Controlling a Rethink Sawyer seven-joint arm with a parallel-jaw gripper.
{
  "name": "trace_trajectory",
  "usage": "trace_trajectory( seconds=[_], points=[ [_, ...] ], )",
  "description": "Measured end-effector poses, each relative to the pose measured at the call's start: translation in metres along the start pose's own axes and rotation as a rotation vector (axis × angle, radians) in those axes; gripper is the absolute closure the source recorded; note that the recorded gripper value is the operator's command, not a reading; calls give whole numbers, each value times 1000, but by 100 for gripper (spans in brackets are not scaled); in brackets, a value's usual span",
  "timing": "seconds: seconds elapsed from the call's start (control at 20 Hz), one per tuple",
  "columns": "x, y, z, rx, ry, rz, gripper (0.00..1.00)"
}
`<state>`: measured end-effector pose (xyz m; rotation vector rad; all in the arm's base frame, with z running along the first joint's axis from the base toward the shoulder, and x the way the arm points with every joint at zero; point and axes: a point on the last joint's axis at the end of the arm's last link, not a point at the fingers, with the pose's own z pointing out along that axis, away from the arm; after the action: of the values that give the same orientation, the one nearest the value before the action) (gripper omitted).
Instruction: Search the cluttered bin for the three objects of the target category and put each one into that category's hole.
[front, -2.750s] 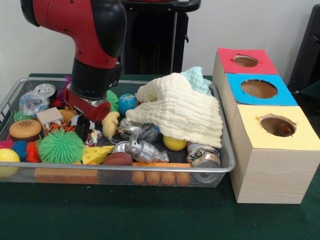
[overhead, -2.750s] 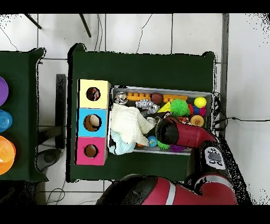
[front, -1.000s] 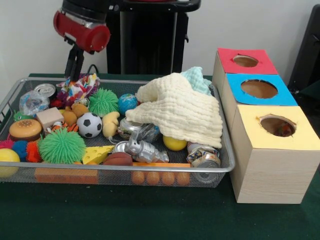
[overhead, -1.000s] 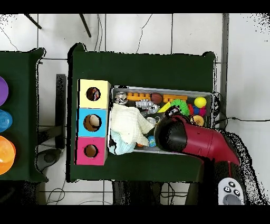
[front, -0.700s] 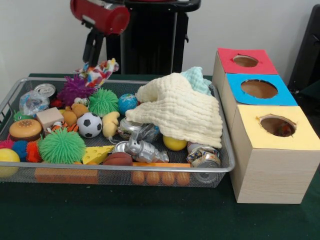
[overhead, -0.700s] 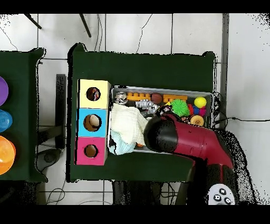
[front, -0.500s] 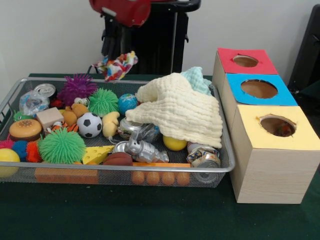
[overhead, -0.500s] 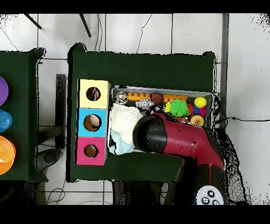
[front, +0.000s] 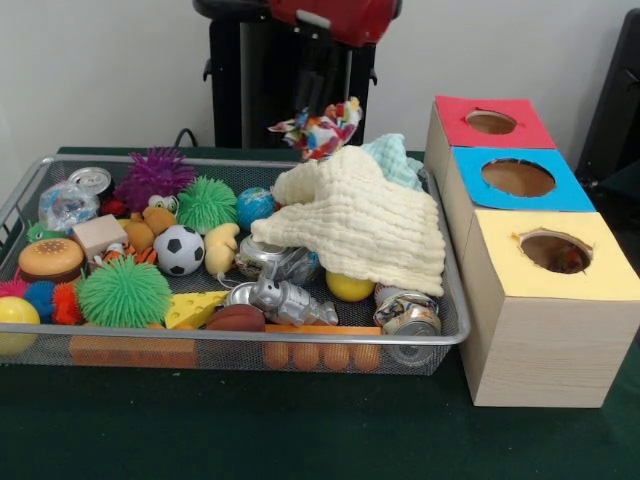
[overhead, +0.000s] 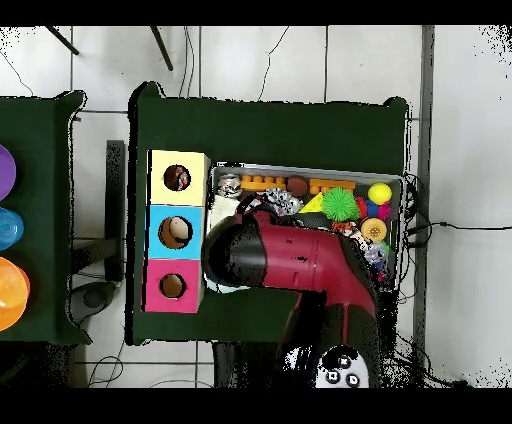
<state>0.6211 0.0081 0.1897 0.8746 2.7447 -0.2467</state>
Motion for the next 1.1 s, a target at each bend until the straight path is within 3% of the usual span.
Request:
trace_trajectory(
  seconds=[0.7,1.1],
  points=[
    [57,79,-28,-46,23,-73,100],
    [87,114,-31,-54,40,-69,100]
  ],
)
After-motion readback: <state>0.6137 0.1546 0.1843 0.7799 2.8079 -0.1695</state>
